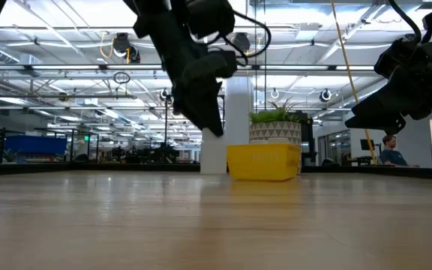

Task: Pick and place pill bottles into a basket
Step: Put the top white medicine bottle into the bin

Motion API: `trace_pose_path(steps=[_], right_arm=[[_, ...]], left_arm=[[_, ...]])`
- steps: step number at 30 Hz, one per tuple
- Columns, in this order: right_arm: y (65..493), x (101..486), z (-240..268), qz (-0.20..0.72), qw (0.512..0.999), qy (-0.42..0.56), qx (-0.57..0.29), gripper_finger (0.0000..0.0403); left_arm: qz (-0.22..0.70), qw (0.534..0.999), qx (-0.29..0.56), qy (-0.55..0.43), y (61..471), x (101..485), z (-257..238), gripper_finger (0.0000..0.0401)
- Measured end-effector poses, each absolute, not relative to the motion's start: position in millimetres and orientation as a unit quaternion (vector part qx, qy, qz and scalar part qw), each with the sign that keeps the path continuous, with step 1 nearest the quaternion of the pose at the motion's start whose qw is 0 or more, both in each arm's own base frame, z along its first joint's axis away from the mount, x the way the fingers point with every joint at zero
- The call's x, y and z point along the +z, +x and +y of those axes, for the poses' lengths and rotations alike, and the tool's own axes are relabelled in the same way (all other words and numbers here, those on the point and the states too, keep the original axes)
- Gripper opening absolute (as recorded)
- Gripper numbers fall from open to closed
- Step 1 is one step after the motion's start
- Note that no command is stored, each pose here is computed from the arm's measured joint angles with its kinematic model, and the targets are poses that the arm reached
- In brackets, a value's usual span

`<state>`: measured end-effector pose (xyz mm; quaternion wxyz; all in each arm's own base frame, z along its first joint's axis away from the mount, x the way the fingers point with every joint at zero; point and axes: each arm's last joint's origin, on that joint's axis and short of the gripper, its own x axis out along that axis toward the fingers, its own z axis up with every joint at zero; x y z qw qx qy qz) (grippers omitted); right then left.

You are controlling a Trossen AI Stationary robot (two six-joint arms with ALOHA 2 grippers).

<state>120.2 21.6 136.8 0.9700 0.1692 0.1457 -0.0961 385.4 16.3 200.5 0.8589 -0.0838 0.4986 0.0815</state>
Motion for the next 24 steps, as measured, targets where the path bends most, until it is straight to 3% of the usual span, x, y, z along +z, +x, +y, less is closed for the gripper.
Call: trace_pose_path(steps=[15, 24], right_arm=[[120.2, 136.8, 21.5, 0.146, 0.97, 0.169, -0.096, 0.0215], [120.2, 136.8, 21.6, 0.146, 0.97, 0.169, -0.096, 0.0215]], left_arm=[[0.457, 0.881, 0.104, -0.064, 399.6, 278.8, 36.4, 0.0165], [0.46, 0.881, 0.098, -0.061, 404.6, 270.5, 52.4, 0.0164]])
